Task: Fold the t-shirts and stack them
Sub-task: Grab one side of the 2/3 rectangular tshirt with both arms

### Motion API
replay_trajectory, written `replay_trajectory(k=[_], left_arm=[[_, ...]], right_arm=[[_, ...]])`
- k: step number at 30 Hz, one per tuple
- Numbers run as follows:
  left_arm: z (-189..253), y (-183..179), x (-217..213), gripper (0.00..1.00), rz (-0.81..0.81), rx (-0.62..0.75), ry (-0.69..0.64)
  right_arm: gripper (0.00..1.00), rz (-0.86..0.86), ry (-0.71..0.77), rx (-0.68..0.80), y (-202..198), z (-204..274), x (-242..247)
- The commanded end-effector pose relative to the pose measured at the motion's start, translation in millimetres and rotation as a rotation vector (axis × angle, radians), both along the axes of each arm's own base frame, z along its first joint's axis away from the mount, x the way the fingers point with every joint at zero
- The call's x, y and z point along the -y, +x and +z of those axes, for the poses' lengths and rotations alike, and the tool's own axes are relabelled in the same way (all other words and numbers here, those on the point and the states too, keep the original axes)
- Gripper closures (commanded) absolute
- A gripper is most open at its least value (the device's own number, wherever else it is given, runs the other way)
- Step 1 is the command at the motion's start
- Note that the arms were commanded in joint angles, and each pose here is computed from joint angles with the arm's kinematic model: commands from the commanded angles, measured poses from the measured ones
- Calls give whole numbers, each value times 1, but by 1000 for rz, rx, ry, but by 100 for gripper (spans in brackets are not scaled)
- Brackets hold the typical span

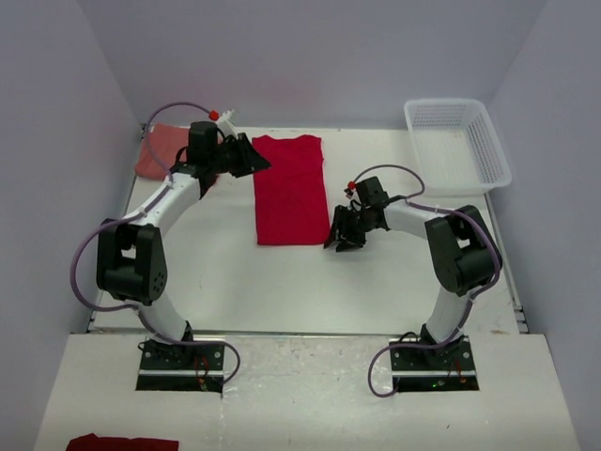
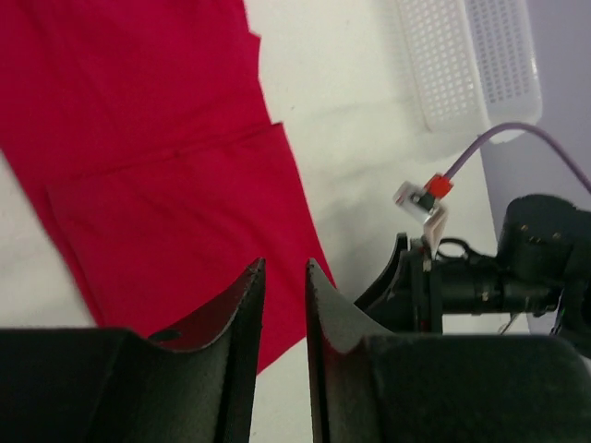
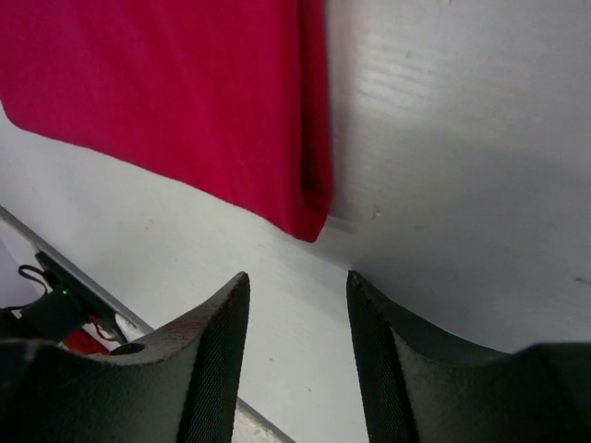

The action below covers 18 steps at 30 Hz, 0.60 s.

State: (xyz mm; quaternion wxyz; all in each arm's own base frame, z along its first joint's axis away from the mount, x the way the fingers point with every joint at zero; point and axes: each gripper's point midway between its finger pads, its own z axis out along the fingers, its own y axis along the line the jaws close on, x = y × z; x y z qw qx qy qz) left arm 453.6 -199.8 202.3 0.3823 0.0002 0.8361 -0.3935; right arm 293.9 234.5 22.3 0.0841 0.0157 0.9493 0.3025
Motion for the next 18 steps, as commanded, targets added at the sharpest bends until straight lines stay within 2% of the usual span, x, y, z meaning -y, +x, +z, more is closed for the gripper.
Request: replay_trajectory(k=[1,3,18], left_arm=[[-8,-13,-16,75,95,21,40],[-31,-41,-16,75,104,-4,17],[-40,-94,-31,73,131,8,52]], right_arm=[[52,-34,53,36,26,7,-8],[53,-69,67,0,33,-1,-6],[62,-146,31,-41,37,-25,2]])
